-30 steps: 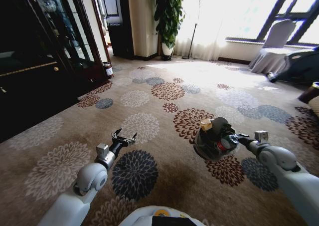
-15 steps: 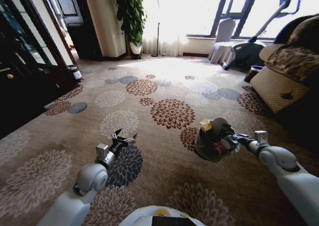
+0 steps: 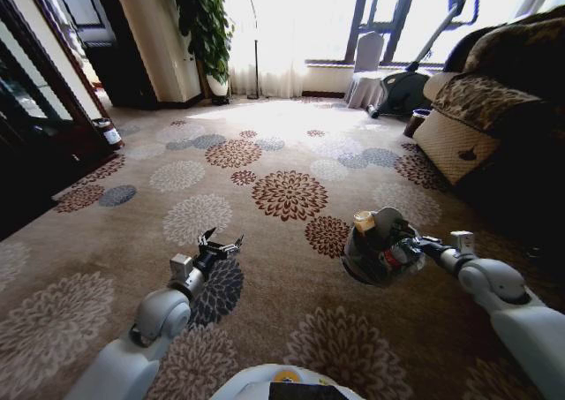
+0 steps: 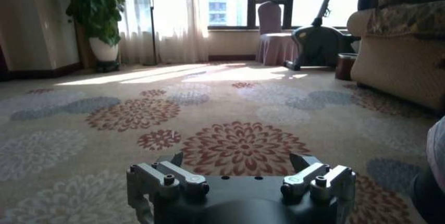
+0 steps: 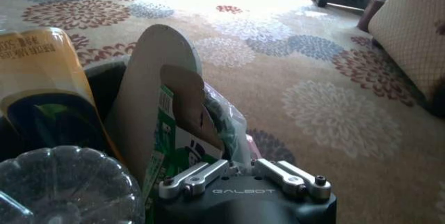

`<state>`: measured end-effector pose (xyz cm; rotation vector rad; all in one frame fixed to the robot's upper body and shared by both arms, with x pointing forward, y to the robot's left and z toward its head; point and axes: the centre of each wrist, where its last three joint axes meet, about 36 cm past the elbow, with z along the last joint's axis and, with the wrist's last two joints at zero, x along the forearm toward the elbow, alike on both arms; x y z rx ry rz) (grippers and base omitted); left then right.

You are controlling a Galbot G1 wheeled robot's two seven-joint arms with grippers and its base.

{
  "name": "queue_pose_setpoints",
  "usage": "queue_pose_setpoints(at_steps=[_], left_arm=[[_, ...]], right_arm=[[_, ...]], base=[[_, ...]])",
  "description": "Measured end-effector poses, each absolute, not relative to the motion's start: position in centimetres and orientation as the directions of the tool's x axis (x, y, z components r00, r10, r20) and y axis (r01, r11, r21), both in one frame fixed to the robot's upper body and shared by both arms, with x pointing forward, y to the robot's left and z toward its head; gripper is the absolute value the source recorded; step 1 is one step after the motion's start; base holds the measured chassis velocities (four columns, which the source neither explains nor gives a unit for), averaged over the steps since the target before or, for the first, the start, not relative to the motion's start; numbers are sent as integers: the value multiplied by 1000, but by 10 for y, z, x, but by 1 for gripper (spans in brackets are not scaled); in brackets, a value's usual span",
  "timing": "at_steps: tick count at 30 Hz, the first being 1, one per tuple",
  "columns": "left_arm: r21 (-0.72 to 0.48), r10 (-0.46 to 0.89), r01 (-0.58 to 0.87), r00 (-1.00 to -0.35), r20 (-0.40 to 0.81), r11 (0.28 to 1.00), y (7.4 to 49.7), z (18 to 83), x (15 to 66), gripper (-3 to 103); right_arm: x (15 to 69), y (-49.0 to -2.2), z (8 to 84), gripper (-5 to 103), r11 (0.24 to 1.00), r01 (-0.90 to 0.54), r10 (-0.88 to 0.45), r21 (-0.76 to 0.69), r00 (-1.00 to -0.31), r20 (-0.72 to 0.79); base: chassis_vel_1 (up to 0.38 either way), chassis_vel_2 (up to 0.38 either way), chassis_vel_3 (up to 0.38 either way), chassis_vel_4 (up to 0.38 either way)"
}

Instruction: Pick up the trash from the ground and place it into the trash bin.

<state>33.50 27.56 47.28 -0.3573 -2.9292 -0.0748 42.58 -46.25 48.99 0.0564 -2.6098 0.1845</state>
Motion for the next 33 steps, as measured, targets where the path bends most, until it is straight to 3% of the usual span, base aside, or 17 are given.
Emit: queue_pose_setpoints(at_steps=[33], left_arm=[[27, 233, 242, -953, 194, 970, 276, 473, 335, 100]], right_arm=[[426, -463, 490, 1, 990, -75, -4, -121, -864, 503]], base=[[0, 0, 0, 0]])
